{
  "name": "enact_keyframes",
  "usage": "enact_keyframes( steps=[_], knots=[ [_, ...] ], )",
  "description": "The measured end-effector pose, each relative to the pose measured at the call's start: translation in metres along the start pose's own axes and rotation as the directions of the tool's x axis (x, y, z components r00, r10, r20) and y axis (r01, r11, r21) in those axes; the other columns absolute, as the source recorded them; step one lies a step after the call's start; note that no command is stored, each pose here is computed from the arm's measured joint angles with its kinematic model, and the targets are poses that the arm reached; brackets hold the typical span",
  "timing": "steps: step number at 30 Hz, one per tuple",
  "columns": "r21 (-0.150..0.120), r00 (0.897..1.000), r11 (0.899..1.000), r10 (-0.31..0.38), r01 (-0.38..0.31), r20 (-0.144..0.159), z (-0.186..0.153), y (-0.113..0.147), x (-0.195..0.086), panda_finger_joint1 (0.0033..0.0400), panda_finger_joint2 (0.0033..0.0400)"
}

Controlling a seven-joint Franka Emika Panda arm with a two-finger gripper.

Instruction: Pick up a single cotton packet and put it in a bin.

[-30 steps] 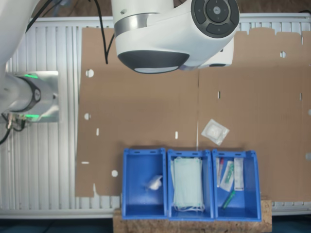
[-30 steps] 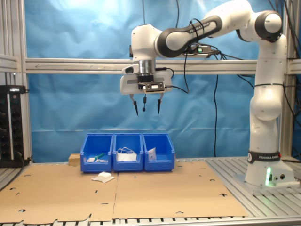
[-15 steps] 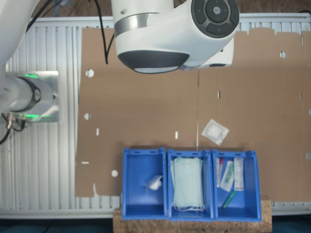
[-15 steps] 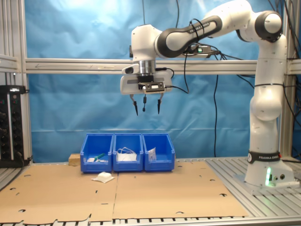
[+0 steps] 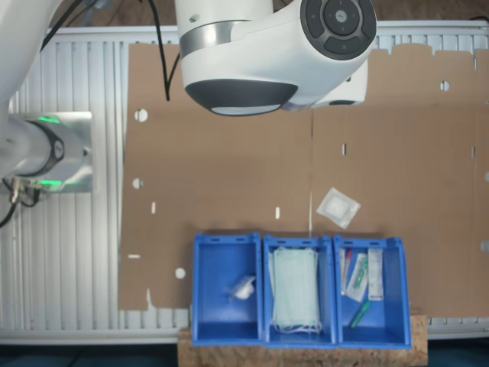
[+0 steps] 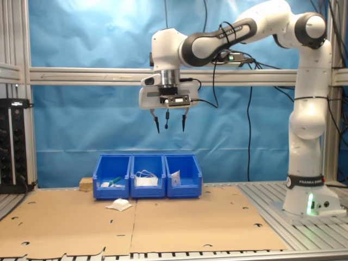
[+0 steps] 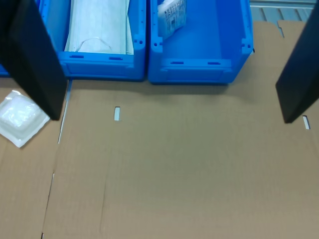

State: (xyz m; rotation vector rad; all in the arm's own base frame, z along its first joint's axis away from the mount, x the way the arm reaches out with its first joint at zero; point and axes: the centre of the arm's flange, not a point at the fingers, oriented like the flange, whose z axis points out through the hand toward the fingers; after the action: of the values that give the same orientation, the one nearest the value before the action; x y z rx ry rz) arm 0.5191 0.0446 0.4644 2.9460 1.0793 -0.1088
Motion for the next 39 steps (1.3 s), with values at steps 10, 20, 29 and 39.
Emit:
enact_keyframes(
  steps=[10, 20, 29, 39],
  knots=[
    [0.000, 1.000, 1.000, 0.000, 0.000, 0.000, 0.000, 0.000, 0.000, 0.0400, 0.0400],
    [-0.002, 1.000, 1.000, 0.001, -0.001, -0.006, -0.002, 0.004, 0.000, 0.0400, 0.0400],
    [-0.001, 0.999, 1.000, 0.005, -0.005, -0.041, -0.002, 0.031, 0.004, 0.0400, 0.0400],
    [0.049, 0.997, 0.998, 0.029, -0.026, -0.074, 0.018, 0.079, 0.002, 0.0400, 0.0400]
  ],
)
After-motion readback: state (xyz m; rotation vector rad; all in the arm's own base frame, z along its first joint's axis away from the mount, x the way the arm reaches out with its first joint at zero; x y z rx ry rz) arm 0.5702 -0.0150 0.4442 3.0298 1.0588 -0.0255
